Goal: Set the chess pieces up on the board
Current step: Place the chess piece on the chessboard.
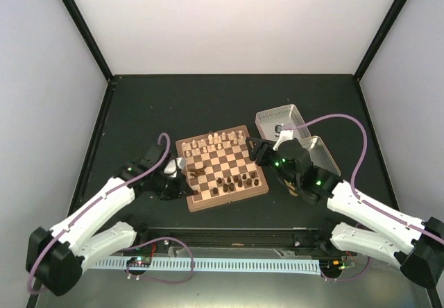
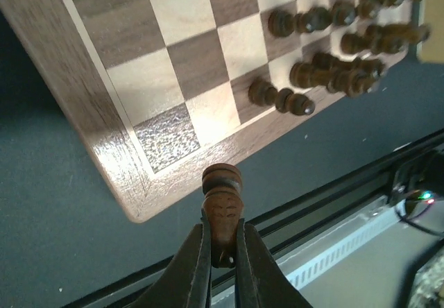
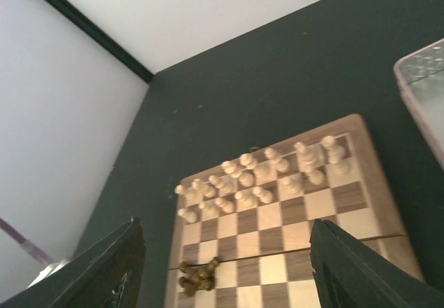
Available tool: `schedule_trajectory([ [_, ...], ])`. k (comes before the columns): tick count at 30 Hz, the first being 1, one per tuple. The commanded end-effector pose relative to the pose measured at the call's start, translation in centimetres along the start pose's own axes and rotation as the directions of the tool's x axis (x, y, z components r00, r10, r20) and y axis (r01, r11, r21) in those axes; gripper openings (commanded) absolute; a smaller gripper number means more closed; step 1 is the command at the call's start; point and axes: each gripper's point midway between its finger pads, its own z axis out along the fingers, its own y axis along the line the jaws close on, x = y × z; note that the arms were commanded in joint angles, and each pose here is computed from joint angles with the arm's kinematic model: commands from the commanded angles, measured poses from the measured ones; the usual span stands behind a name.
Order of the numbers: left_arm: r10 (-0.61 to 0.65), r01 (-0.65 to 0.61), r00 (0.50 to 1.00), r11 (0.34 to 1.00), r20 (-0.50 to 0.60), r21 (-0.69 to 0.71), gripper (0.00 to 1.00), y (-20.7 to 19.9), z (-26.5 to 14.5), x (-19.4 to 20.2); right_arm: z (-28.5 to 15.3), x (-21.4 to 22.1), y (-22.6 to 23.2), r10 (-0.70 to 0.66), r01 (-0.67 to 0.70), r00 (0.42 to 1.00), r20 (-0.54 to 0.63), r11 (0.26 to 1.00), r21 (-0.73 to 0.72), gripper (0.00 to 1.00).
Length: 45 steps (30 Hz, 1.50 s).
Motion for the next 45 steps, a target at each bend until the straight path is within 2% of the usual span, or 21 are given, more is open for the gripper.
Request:
schedule_trajectory([
  [1,0.043,-0.051,0.998,0.986,-0.055,-0.159,0.02,0.6,-0.1,0.1,-0.8,-0.6,-3.2,-0.078,0.070,0.995,0.056,0.988,0.138,0.66],
  [9,0.096,-0.129,0.985,0.962,-0.147,-0.240,0.02,-1.0,1.6,-0.5,-1.0,-0.1,-3.9,-0.076,0.067,0.995,0.061,0.987,0.144,0.66],
  [18,0.138,-0.223,0.960,0.900,-0.242,-0.373,0.03,-0.9,4.1,-0.6,-1.2,-0.3,-4.4,-0.092,0.079,0.993,0.073,0.983,0.167,0.67],
  [27,0.167,-0.278,0.941,0.877,-0.295,-0.392,0.04,-1.3,5.5,-0.7,-1.2,-0.2,-4.6,-0.098,0.085,0.993,0.070,0.981,0.173,0.67],
  [39,0.177,-0.319,0.923,0.848,-0.341,-0.423,0.13,-0.9,6.0,-0.5,-0.9,0.2,-4.2,-0.114,0.106,0.992,0.048,0.983,0.153,0.67],
  [45,0.182,-0.326,0.920,0.845,-0.346,-0.423,0.22,-1.0,6.2,-0.5,-0.5,0.6,-3.8,-0.116,0.112,0.993,0.024,0.984,0.135,0.67],
])
